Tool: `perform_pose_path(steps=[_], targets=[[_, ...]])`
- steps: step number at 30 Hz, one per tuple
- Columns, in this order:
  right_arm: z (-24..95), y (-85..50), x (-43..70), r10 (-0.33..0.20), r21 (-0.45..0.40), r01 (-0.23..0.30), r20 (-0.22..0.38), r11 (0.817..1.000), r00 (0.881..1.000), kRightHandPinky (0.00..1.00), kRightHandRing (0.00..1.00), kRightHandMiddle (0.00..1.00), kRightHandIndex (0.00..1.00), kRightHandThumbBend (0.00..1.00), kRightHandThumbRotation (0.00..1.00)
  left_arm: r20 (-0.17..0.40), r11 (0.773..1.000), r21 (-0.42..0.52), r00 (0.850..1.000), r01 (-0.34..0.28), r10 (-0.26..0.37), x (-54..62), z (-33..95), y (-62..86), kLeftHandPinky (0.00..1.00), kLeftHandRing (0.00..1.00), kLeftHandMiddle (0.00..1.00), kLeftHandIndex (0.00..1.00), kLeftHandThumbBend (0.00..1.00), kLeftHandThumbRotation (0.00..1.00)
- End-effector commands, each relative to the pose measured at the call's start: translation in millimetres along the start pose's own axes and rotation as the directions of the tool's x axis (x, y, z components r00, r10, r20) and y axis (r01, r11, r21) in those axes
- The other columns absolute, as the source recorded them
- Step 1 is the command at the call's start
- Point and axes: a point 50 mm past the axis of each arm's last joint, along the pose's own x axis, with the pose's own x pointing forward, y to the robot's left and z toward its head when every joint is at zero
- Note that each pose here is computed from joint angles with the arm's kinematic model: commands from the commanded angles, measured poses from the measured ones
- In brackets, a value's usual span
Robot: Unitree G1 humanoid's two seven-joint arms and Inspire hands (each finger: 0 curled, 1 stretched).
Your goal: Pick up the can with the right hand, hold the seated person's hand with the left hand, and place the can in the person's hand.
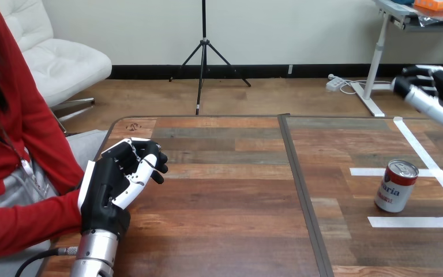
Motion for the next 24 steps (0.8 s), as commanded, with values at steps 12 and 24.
perform_pose_path(steps=[12, 24], targets=[[1.5, -6.6, 9.0, 0.01, -0.153, -0.028, -0.113, 0.988, 0.994, 0.8, 0.87, 0.87, 0.85, 1.0, 0.49, 0.092, 0.998, 0.037, 0.995, 0.043, -0.047, 18.9, 18.7, -6.2, 0.33, 0.43, 0.46, 0.45, 0.35, 0.25], [-10.4, 3.0, 6.3, 0.026, -0.215, -0.069, -0.194, 0.974, 0.981, 0.74, 0.86, 0.88, 0.86, 1.0, 0.49, 0.089, 0.999, 0.034, 0.995, 0.042, -0.045, 19.0, 18.7, -6.7, 0.33, 0.43, 0.46, 0.45, 0.36, 0.25]])
